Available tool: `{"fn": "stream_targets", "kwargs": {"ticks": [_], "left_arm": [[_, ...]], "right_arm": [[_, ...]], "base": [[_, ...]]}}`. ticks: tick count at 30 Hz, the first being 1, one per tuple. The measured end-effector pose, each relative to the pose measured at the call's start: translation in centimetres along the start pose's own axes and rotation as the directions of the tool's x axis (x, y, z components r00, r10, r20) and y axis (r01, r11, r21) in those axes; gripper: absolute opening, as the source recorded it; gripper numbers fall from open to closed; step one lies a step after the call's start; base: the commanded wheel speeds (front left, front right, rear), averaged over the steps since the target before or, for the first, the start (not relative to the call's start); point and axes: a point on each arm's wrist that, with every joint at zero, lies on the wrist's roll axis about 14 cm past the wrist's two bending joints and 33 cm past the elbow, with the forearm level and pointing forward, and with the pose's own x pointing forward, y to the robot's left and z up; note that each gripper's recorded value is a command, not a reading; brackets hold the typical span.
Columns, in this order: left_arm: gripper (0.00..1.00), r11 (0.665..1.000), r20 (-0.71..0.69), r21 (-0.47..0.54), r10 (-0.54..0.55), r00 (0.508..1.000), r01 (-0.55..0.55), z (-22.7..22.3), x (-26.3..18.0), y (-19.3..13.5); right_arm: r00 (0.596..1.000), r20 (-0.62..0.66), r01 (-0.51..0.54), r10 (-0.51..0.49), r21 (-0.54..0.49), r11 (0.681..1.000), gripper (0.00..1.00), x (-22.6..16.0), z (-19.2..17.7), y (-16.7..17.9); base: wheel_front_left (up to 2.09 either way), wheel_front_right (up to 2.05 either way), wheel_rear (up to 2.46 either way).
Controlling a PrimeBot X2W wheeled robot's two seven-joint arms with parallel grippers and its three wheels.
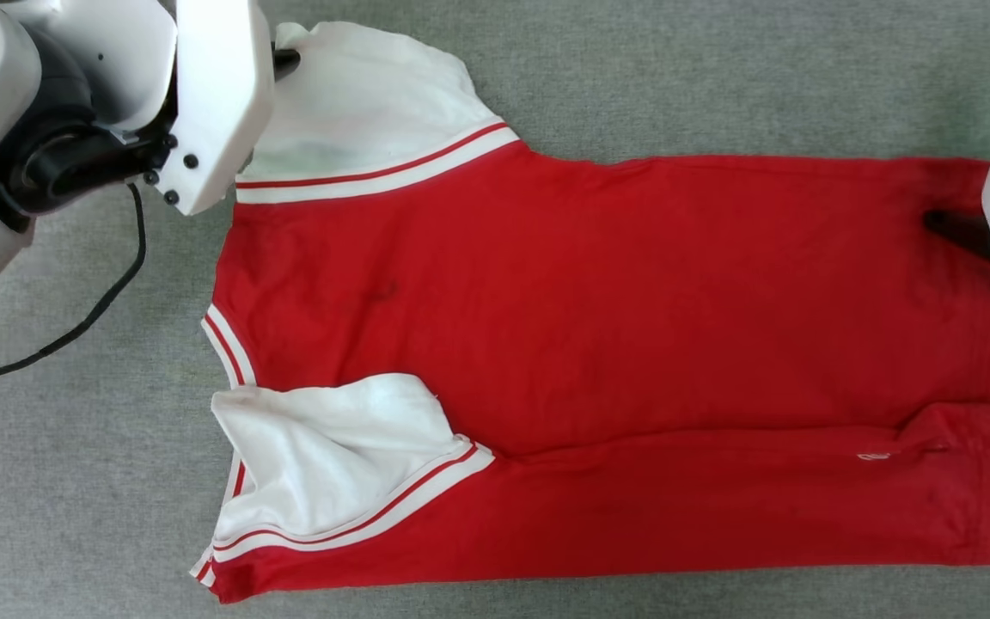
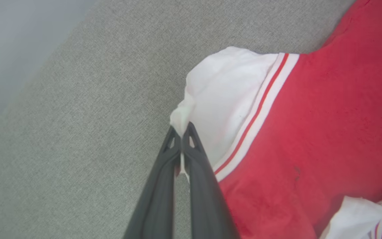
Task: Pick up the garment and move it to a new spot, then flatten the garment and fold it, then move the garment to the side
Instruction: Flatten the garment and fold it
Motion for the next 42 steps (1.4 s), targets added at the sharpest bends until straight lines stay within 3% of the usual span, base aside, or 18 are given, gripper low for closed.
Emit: {"fn": "stream_targets", "kwargs": {"ticks": [6,7,8,9,17,26,35,42], "left_arm": [[0.00,1.000,-0.017,-0.005,0.003,1.000,-0.003,-1.0,0.4,0.3],[0.00,1.000,-0.015,-0.005,0.005,1.000,-0.005,-1.0,0.3,0.4],[0.00,1.000,-0.014,-0.008,0.008,1.000,-0.008,-1.0,0.2,0.5],[0.00,1.000,-0.008,-0.010,0.010,1.000,-0.010,-0.9,0.0,0.5],[0.00,0.999,0.059,-0.028,0.028,0.998,-0.026,-0.3,-3.1,-0.5],[0.00,1.000,0.109,-0.010,0.011,0.994,-0.010,-2.1,-8.1,-4.4],[0.00,0.998,0.062,-0.043,-0.033,0.998,0.035,-7.0,-10.7,-9.6],[0.00,0.984,-0.042,-0.147,-0.106,0.994,0.099,-13.2,-9.9,-13.5]], "right_arm": [[1.000,-0.015,-0.016,0.016,-0.014,1.000,1.00,1.7,-0.4,0.8],[1.000,0.002,-0.018,0.018,-0.008,1.000,0.47,1.6,-0.3,0.7],[1.000,0.014,-0.017,0.017,-0.007,1.000,0.12,1.6,-0.2,0.8],[1.000,0.024,-0.014,0.015,-0.014,1.000,0.00,1.4,0.0,0.8],[0.975,0.222,-0.011,0.016,-0.022,1.000,0.00,-2.3,2.2,1.6],[0.929,0.368,0.017,0.018,-0.091,0.996,0.00,-7.7,-0.1,2.9],[0.910,0.412,-0.024,0.046,-0.059,0.998,0.00,-9.8,-4.5,4.5],[0.932,0.353,-0.070,0.077,-0.032,0.997,0.00,-8.3,-8.9,6.1]], "base": [[0.00,0.00,0.00],[0.00,0.00,0.00],[0.00,0.00,0.00],[0.00,0.00,0.00],[0.00,0.00,0.00],[0.00,0.00,0.00],[0.00,0.00,0.00],[0.00,0.00,0.00]]}}
